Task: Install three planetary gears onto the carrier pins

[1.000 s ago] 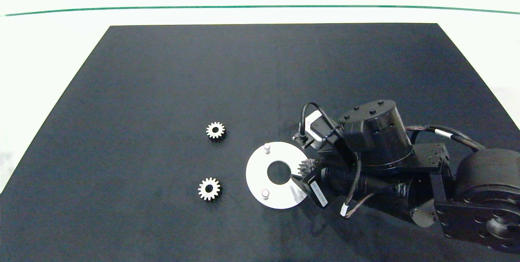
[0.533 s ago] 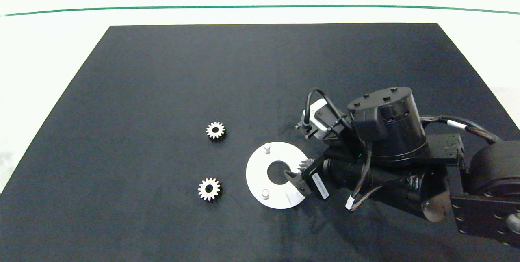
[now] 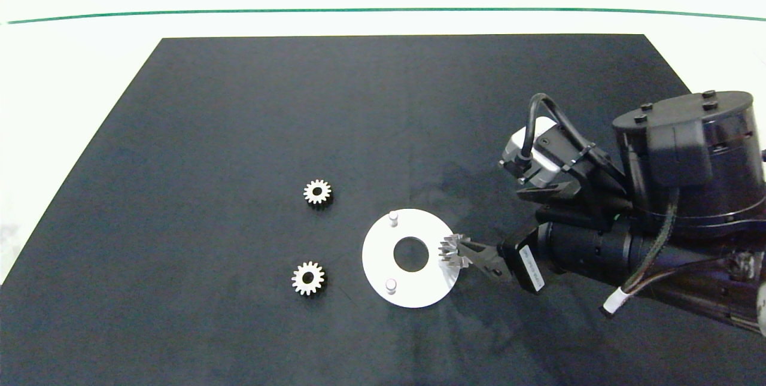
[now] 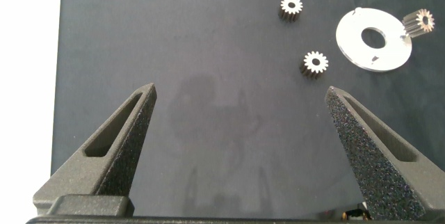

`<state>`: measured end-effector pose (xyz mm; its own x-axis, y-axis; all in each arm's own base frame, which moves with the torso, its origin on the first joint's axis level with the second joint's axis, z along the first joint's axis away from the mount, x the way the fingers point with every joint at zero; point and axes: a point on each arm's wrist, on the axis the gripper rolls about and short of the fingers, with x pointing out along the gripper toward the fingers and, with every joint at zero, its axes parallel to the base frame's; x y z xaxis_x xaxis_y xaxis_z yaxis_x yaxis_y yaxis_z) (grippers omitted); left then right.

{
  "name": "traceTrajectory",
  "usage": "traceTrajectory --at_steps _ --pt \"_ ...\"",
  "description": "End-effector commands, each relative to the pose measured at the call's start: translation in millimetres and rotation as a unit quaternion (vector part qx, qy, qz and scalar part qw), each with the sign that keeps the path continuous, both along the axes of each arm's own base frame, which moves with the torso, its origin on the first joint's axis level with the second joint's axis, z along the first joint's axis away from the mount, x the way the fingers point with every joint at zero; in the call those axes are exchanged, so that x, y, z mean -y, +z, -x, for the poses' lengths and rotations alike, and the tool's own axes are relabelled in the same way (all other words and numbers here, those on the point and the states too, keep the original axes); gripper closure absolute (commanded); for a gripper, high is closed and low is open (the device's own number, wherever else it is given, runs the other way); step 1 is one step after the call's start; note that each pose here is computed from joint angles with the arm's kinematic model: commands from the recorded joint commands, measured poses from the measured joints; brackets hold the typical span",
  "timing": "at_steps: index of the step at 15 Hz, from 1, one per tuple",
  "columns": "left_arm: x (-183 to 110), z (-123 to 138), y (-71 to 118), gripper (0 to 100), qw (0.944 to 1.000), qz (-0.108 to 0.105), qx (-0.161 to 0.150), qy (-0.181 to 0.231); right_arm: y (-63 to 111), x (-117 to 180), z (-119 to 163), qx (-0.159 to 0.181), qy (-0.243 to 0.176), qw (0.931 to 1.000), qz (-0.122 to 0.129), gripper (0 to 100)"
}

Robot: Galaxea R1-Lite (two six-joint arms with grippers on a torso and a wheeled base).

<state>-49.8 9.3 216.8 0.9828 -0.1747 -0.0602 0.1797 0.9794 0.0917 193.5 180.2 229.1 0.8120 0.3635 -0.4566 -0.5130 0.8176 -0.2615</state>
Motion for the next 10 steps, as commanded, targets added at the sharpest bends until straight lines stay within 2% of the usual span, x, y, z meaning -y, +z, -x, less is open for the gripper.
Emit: traceTrajectory --at_steps 1,10 --pt "0.0 0.2 2.0 0 1.0 0.0 0.002 0.001 2.1 8.2 -4.8 0.004 -0.018 0.9998 -0.002 0" --pt "-0.2 1.0 4.1 0 1.0 0.001 0.005 0.001 -15.6 -1.0 -20.4 -0.02 -0.024 0.9994 0.013 0"
